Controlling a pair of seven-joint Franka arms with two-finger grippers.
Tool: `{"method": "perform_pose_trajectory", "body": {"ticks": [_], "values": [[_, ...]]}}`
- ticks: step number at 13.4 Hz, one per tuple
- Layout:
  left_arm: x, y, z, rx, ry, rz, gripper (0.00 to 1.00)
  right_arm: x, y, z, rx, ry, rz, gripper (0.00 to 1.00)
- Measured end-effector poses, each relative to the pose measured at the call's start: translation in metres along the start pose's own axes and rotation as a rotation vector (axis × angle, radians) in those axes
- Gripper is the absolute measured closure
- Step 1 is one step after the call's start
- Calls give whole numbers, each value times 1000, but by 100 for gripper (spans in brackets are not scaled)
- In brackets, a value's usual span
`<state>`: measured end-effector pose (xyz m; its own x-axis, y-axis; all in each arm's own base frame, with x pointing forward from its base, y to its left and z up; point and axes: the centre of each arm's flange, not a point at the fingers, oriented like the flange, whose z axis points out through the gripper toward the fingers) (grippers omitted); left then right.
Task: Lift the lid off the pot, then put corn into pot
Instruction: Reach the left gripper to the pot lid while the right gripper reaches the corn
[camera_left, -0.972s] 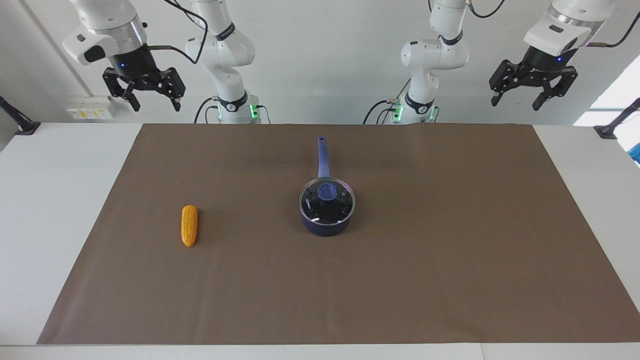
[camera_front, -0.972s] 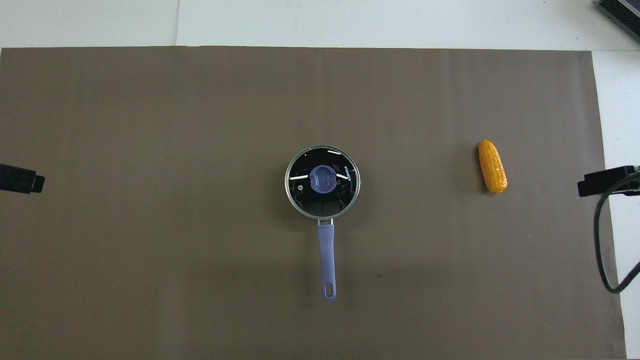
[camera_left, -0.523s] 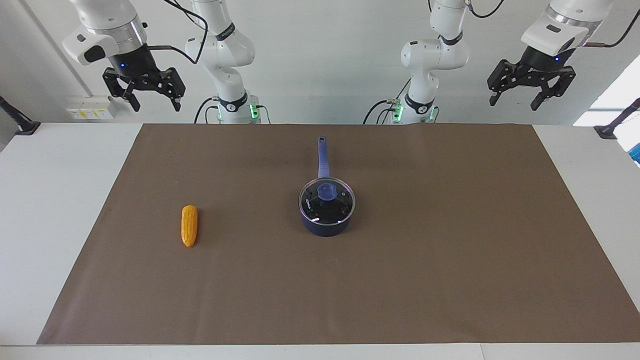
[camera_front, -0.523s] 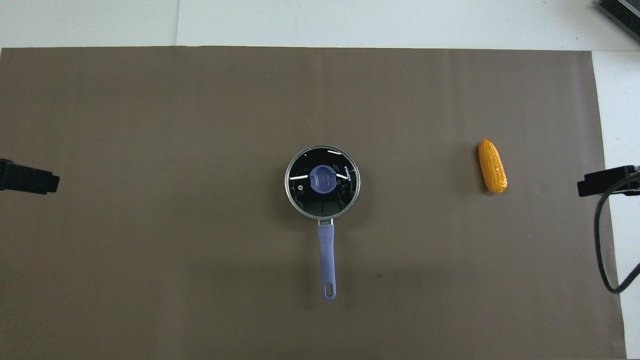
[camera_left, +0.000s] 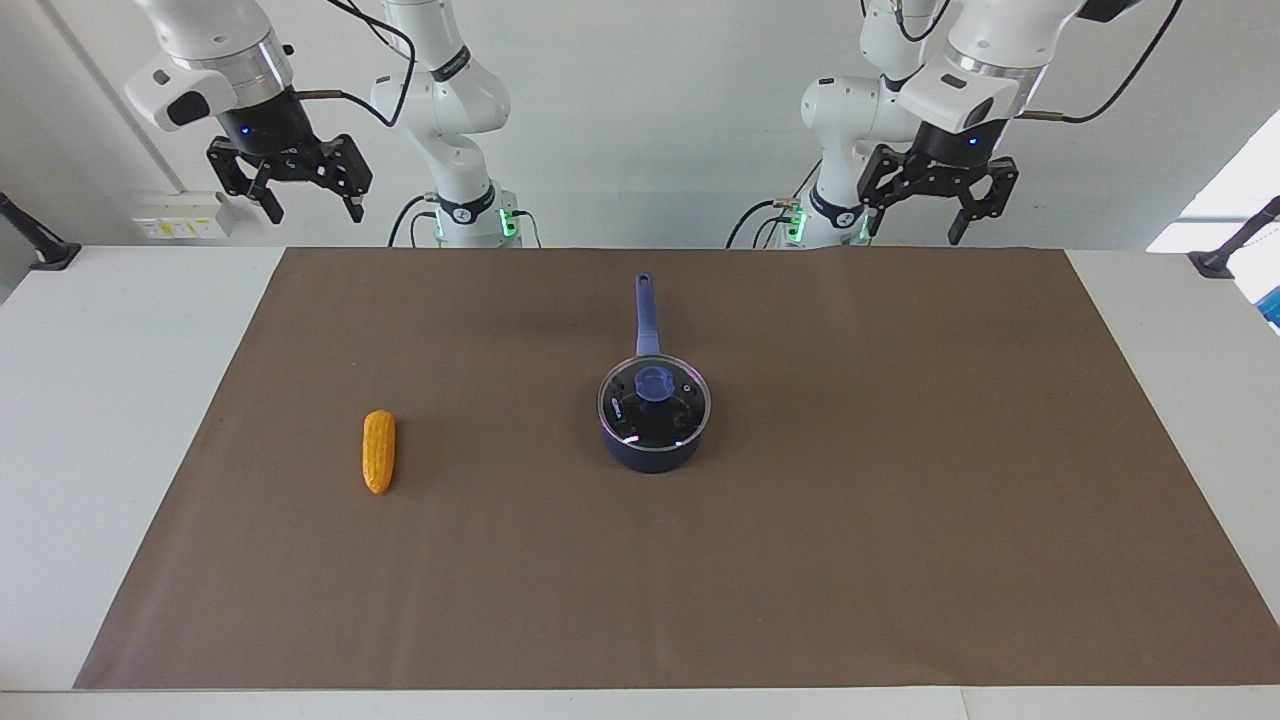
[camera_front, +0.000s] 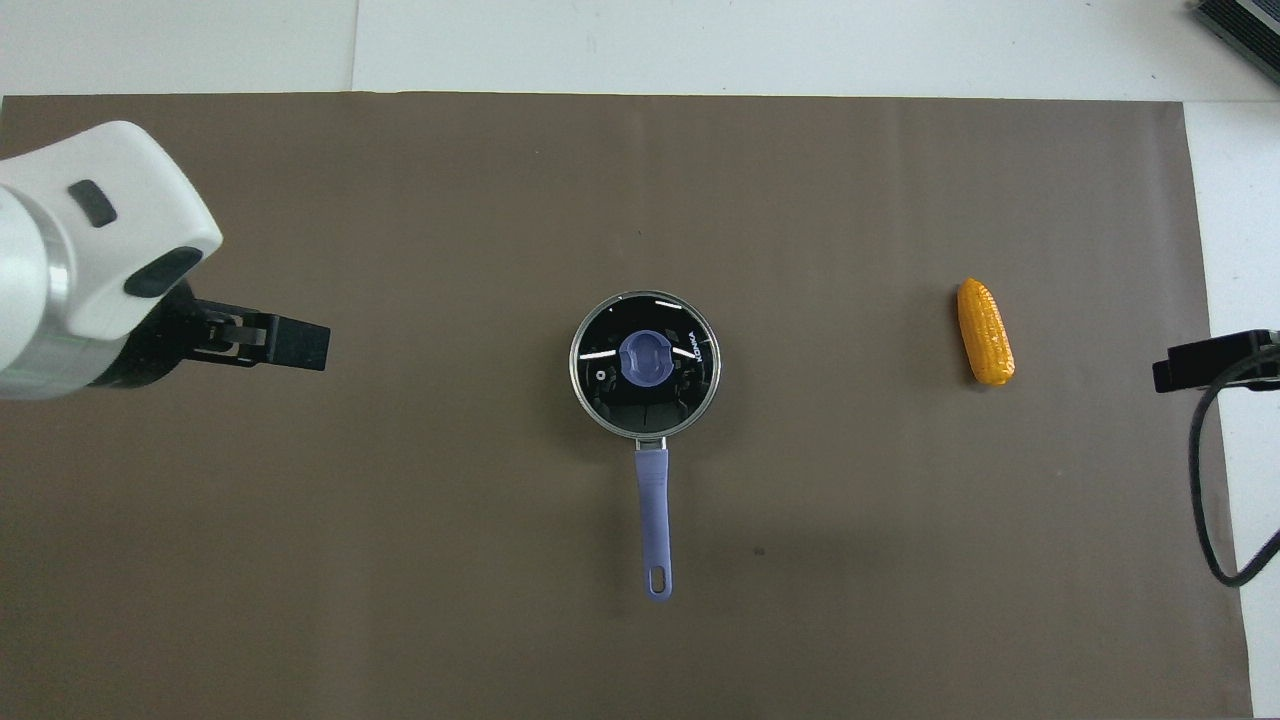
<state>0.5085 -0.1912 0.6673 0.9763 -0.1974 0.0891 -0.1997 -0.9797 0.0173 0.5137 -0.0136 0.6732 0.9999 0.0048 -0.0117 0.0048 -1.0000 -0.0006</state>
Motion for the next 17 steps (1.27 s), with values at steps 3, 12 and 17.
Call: {"method": "perform_pose_trajectory", "body": {"ticks": [3, 12, 17], "values": [[9, 40, 26, -10, -1, -4, 0, 0, 0, 0, 0, 1, 0, 0], [27, 149, 109, -34, -2, -50, 0, 0, -3, 0, 1, -2, -5, 0], [30, 219, 180, -4, 26, -96, 0, -1, 18, 5, 5, -7, 34, 0]]}}
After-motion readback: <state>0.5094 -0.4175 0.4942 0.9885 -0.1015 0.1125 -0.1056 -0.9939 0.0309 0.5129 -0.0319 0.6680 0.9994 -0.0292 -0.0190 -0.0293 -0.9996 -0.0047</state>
